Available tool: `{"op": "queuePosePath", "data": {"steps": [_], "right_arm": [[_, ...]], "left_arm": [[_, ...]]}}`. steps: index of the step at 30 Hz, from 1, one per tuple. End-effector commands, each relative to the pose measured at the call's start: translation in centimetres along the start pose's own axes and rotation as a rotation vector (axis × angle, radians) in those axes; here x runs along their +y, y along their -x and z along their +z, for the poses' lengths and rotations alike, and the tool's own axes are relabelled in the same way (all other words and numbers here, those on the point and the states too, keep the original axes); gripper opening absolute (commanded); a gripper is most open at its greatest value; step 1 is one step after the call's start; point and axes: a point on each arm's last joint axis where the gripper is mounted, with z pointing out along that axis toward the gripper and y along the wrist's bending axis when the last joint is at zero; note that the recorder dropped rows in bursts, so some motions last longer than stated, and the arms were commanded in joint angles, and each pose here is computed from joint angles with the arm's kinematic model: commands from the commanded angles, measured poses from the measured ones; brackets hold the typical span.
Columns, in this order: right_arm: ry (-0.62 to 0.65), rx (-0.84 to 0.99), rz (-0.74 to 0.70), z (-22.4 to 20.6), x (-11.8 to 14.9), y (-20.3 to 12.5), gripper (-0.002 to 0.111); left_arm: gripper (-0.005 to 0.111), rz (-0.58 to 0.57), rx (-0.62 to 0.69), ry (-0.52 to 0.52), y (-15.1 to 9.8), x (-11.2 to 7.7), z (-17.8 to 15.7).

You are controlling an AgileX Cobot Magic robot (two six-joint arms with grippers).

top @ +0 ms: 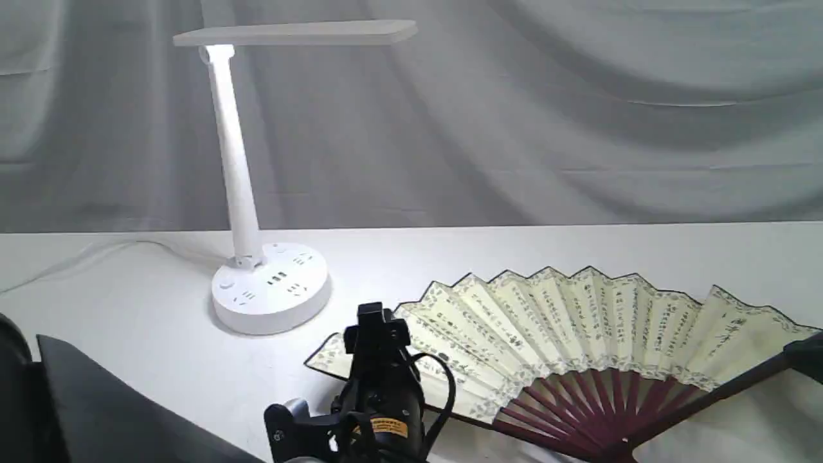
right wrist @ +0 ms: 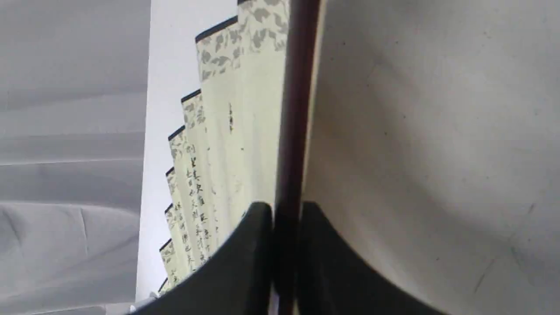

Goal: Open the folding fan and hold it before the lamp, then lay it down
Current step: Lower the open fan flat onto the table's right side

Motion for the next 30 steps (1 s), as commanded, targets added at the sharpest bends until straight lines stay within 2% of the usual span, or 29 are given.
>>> {"op": "queuePosePath", "data": {"steps": [1, 3, 8, 14, 18, 23, 30], "right_arm": [[-0.03, -0.001, -0.038, 0.0, -0.4, -0.1, 0.0], [-0.043, -0.01, -0.038, 0.0, -0.5, 0.0, 0.0], [-0.065, -0.031, -0.042, 0.0, -0.6, 0.3, 0.0], [-0.038, -0.057, -0.088, 0.1, 0.6, 1.5, 0.0], [-0.073, -0.102, -0.102, 0.0, 0.7, 2.3, 0.001], [-0.134, -0.143, -0.102, -0.1, 0.2, 2.7, 0.011], [-0.108, -0.124, -0.121, 0.0, 0.4, 2.5, 0.04]], "left_arm": [[0.076, 0.002, -0.004, -0.005, 0.6, 0.3, -0.4], [0.076, 0.002, -0.014, -0.009, 1.1, 0.3, -0.7], [0.076, 0.002, -0.054, -0.094, 2.2, -0.3, -1.2], [0.076, 0.014, -0.068, -0.084, 3.0, -0.1, -1.4], [0.076, -0.04, -0.063, -0.094, 3.0, -0.1, -1.5], [0.076, -0.051, -0.069, -0.12, 3.1, -0.3, -1.5], [0.076, -0.043, -0.055, -0.126, 2.9, -0.4, -1.5]]}}
